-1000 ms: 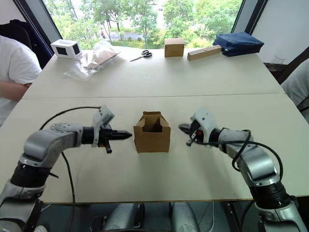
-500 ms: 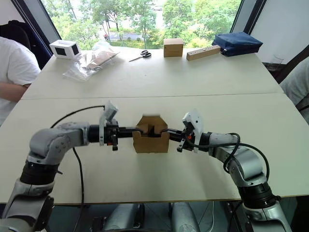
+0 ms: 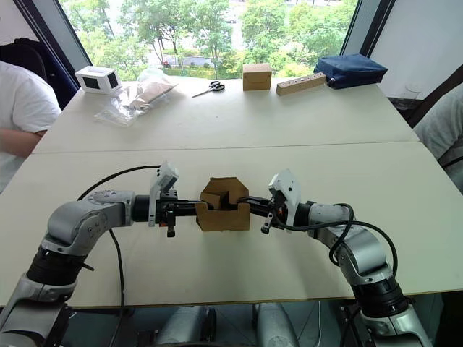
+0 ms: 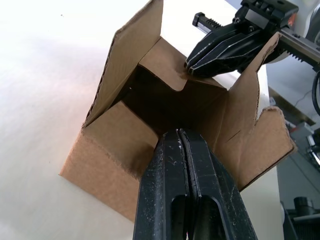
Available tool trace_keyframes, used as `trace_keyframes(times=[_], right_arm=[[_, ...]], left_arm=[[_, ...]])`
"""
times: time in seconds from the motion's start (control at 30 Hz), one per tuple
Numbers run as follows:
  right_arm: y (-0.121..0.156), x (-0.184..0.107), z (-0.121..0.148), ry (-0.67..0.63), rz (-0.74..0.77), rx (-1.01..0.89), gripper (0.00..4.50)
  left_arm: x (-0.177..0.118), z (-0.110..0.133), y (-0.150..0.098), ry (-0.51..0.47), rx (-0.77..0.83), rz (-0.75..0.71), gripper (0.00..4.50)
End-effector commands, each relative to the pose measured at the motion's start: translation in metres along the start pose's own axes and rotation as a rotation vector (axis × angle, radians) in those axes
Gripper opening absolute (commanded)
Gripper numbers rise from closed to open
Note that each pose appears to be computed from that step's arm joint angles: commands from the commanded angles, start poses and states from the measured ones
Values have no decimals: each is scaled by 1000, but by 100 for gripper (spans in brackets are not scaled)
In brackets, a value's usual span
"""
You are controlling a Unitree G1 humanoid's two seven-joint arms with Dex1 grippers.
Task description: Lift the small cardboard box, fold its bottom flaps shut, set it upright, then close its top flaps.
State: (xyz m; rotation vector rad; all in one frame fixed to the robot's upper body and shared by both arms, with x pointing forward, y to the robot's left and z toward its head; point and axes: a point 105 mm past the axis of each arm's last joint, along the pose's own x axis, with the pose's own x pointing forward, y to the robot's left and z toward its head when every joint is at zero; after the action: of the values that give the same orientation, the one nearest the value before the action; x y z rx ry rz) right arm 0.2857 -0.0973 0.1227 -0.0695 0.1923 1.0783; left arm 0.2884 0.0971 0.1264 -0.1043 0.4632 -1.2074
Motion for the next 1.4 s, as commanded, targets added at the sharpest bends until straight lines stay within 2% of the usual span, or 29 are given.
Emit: trace_keyframes(times=[0.03, 0.27, 0.43, 0.57, 0.67, 0.8, 0.93, 1.07, 1.23, 1.4], right_arm=[[0, -4, 30, -109, -12, 3, 6], [1, -19, 66, -205, -8, 8, 6], [22, -27, 76, -189, 75, -21, 6], [50, -26, 70, -102, 210, -65, 6], [54, -17, 54, -33, 223, -79, 6], [58, -6, 44, -29, 230, -52, 6], [54, 6, 38, -28, 211, -50, 6], [42, 17, 37, -41, 166, -48, 6], [31, 28, 30, -41, 134, -31, 6], [23, 32, 9, 34, 106, -47, 6]], left_arm=[[-16, 17, 2, -71, -17, 27, 0], [-39, 37, 6, -139, -32, 44, 0], [-45, 50, 20, -182, -39, 82, 0], [-41, 58, 53, -207, -35, 152, 0], [-27, 60, 73, -198, -21, 169, 0], [2, 51, 84, -181, -79, 120, 0], [28, 42, 84, -154, -83, 71, 0], [45, 44, 70, -160, -93, -30, 0], [47, 37, 55, -116, -84, -112, 0], [42, 29, 49, -85, -78, -132, 0]])
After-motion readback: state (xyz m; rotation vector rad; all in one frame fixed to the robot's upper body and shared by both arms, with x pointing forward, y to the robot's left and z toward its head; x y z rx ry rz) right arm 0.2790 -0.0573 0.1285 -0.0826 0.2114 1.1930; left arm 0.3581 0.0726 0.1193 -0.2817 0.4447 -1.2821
